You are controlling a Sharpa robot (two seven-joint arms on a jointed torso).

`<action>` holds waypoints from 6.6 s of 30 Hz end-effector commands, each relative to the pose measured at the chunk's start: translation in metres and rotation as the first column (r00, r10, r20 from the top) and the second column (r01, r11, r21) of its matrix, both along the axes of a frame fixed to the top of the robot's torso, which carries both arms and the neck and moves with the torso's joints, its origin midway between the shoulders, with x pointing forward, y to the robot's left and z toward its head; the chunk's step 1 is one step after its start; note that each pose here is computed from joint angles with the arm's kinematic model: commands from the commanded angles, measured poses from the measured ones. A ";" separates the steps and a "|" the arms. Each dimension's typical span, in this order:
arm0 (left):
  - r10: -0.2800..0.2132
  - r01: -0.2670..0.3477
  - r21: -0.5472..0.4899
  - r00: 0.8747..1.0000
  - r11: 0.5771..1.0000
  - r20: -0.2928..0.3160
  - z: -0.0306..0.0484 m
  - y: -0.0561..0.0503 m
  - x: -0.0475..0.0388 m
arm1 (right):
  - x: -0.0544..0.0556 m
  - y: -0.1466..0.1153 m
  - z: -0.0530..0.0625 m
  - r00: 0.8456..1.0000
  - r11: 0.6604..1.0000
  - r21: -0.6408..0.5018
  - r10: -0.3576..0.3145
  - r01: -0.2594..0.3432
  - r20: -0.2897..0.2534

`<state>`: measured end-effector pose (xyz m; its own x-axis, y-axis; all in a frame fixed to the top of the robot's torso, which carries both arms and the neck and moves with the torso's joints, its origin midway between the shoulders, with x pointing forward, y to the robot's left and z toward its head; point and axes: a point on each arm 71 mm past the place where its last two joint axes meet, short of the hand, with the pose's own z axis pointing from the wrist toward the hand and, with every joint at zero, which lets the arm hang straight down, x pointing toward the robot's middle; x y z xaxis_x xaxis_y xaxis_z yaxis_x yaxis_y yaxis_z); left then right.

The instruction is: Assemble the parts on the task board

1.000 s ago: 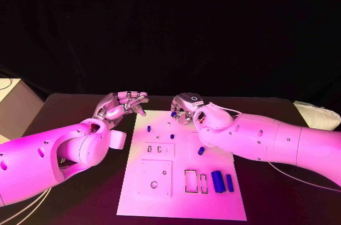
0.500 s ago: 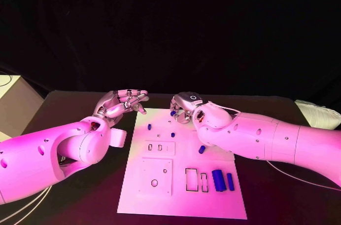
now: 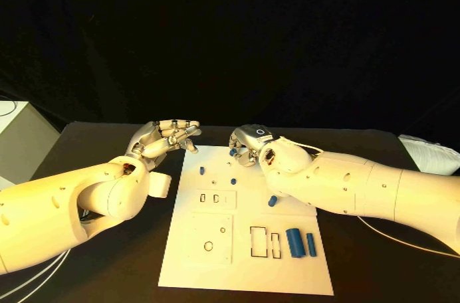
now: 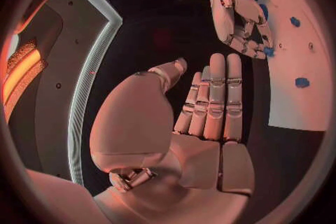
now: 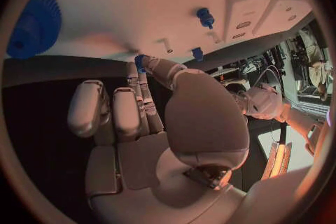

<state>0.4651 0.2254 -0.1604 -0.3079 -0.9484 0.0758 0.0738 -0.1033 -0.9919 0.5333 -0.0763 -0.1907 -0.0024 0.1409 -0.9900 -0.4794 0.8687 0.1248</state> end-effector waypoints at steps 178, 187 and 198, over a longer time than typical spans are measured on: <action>-0.015 0.015 -0.003 1.000 1.000 -0.015 -0.0009 0.002 0.0045 | -0.021 0.013 -0.004 0.992 0.997 -0.030 0.068 -0.072 -0.105; -0.015 0.015 -0.003 1.000 1.000 -0.016 -0.0010 0.002 0.0048 | -0.020 0.015 -0.009 0.992 0.997 -0.035 0.061 -0.065 -0.107; -0.016 0.016 -0.002 1.000 1.000 -0.019 -0.0014 0.002 0.0051 | -0.021 0.017 -0.009 0.993 0.998 -0.013 0.062 -0.063 -0.101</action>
